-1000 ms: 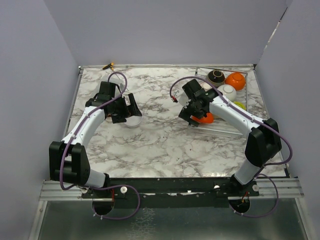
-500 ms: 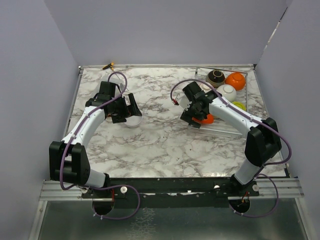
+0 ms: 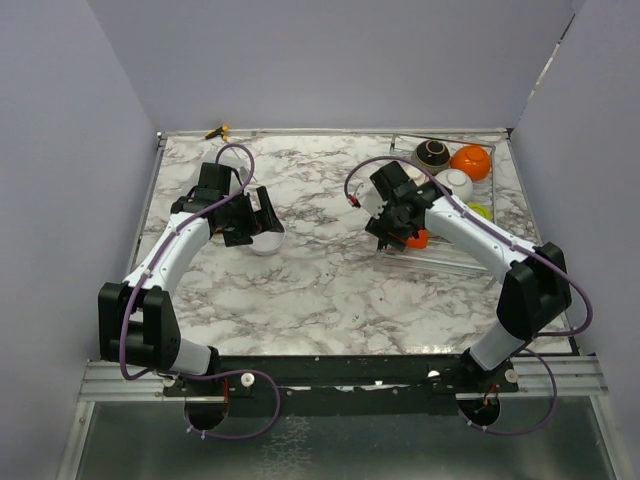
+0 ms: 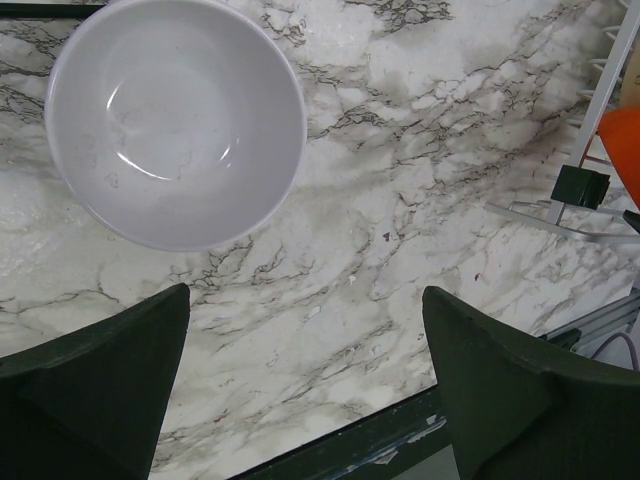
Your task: Load the bowls into the dish rack
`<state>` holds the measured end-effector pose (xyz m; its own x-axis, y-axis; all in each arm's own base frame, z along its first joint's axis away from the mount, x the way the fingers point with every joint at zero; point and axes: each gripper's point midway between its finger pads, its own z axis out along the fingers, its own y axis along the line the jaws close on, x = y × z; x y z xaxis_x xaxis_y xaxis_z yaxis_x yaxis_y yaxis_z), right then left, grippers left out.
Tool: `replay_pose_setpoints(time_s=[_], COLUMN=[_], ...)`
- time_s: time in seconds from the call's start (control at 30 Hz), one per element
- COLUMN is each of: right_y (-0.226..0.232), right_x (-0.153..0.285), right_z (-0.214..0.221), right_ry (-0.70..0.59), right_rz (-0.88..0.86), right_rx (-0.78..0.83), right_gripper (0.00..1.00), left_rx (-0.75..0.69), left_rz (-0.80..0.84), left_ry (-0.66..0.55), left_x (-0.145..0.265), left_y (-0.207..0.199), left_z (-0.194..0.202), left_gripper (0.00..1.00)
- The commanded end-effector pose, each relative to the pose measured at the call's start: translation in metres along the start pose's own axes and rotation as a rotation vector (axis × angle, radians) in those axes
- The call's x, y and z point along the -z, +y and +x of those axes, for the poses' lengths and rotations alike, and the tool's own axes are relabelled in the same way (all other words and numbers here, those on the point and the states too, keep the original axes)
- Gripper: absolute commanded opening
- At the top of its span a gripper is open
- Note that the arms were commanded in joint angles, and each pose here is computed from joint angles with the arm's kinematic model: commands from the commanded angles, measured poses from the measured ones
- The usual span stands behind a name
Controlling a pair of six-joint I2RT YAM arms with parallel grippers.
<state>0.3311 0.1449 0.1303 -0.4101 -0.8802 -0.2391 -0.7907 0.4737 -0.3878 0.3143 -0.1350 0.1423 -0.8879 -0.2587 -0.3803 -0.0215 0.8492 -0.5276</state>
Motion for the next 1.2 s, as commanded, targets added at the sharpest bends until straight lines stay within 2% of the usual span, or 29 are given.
replay_pose_setpoints(time_s=[0.0, 0.3, 0.87, 1.17], right_y=[-0.008, -0.002, 0.028, 0.028], right_x=[0.02, 0.036, 0.019, 0.005], right_z=[0.007, 0.01, 0.042, 0.048], right_ry=[-0.006, -0.006, 0.243, 0.339], right_rz=[0.04, 0.023, 0.001, 0.086], right_rx=[-0.029, -0.141, -0.433, -0.582], right_gripper=[0.56, 0.55, 0.55, 0.54], left_rx=[-0.02, -0.016, -0.012, -0.011], left_rz=[-0.02, -0.023, -0.027, -0.026], left_ry=[-0.018, -0.005, 0.012, 0.016], left_x=[0.005, 0.0, -0.004, -0.004], left_y=[0.001, 0.003, 0.006, 0.006], left_z=[-0.004, -0.004, -0.001, 0.001], left_gripper=[0.99, 0.99, 0.99, 0.99])
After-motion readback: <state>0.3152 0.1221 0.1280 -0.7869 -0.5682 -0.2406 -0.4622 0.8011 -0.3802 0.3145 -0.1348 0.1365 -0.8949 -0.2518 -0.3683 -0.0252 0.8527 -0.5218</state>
